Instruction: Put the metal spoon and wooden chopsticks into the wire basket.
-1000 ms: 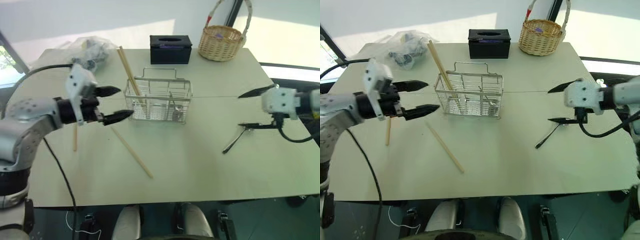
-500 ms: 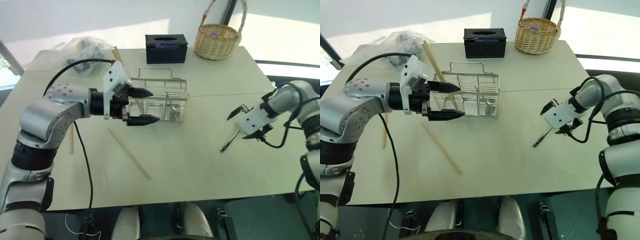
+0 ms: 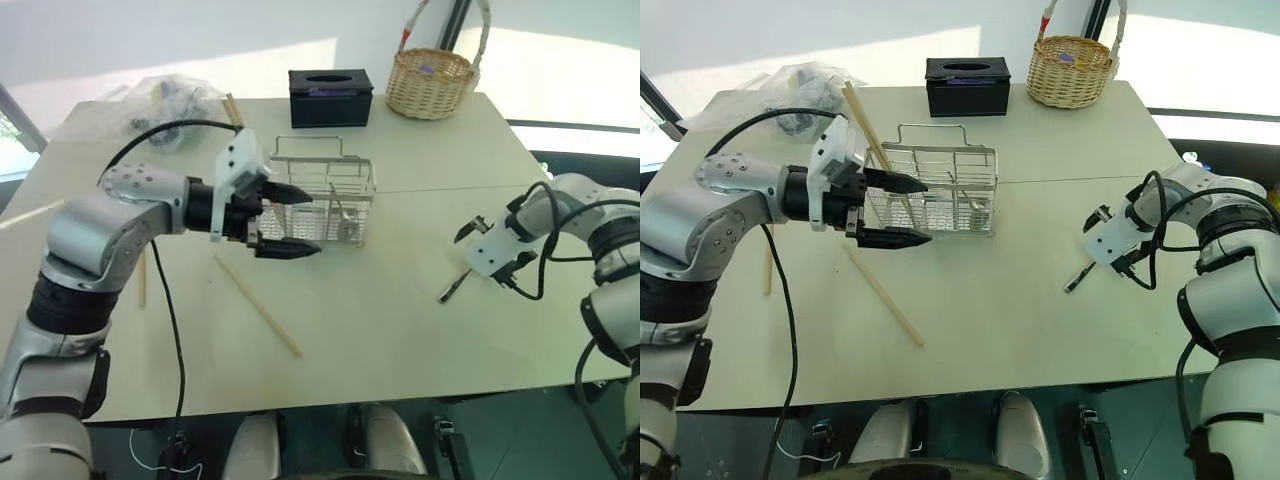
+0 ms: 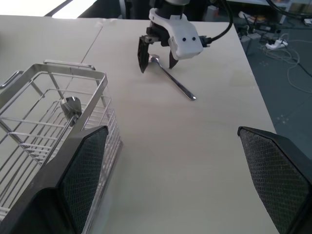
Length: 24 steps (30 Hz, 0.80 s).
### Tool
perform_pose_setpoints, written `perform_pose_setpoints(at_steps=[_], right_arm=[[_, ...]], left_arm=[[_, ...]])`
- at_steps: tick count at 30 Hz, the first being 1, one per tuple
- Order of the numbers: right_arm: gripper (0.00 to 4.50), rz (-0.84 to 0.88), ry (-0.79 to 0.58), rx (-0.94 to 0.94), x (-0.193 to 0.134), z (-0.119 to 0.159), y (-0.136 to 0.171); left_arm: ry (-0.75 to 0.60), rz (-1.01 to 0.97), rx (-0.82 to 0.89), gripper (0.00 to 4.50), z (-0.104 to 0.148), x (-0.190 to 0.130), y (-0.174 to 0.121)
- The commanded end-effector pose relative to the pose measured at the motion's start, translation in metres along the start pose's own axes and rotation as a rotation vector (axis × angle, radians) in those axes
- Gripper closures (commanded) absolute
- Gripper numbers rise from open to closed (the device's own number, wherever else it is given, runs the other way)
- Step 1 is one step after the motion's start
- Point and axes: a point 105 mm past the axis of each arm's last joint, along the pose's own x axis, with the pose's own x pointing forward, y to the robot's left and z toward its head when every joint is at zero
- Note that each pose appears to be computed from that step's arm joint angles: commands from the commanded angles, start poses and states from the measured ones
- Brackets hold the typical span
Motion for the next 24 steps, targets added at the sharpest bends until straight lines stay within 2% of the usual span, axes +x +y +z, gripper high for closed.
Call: perform_pose_setpoints(at_steps=[1, 5, 13, 17, 20, 22, 24], right_arm=[[2.28, -0.034, -0.009, -0.006, -0.004, 0.001, -0.007], [4.41, -0.026, -0.029, -0.008, -0.002, 0.004, -0.005], [4.47, -0.078, -0.066, 0.002, -0.003, 0.009, -0.010], [4.47, -0.168, -0.129, -0.048, -0.020, 0.016, -0.022], [4.47, -0.301, -0.303, 0.053, -0.042, 0.030, -0.042], [4.47, -0.386, -0.502, 0.226, -0.066, 0.039, -0.056], [4.47, -0.426, -0.690, 0.355, -0.090, 0.049, -0.057]], left_arm=[[-0.023, 0.017, 0.047, 0.00, 0.014, -0.005, 0.001], [-0.040, 0.035, 0.049, 0.00, 0.018, -0.007, 0.006], [-0.047, 0.059, 0.051, 0.00, 0.018, -0.009, 0.010], [-0.042, 0.084, 0.048, 0.00, 0.015, -0.014, 0.013], [-0.047, 0.112, 0.044, 0.00, 0.014, -0.019, 0.015], [-0.060, 0.139, 0.038, 0.00, 0.015, -0.023, 0.018], [-0.071, 0.168, 0.033, 0.00, 0.016, -0.028, 0.021]])
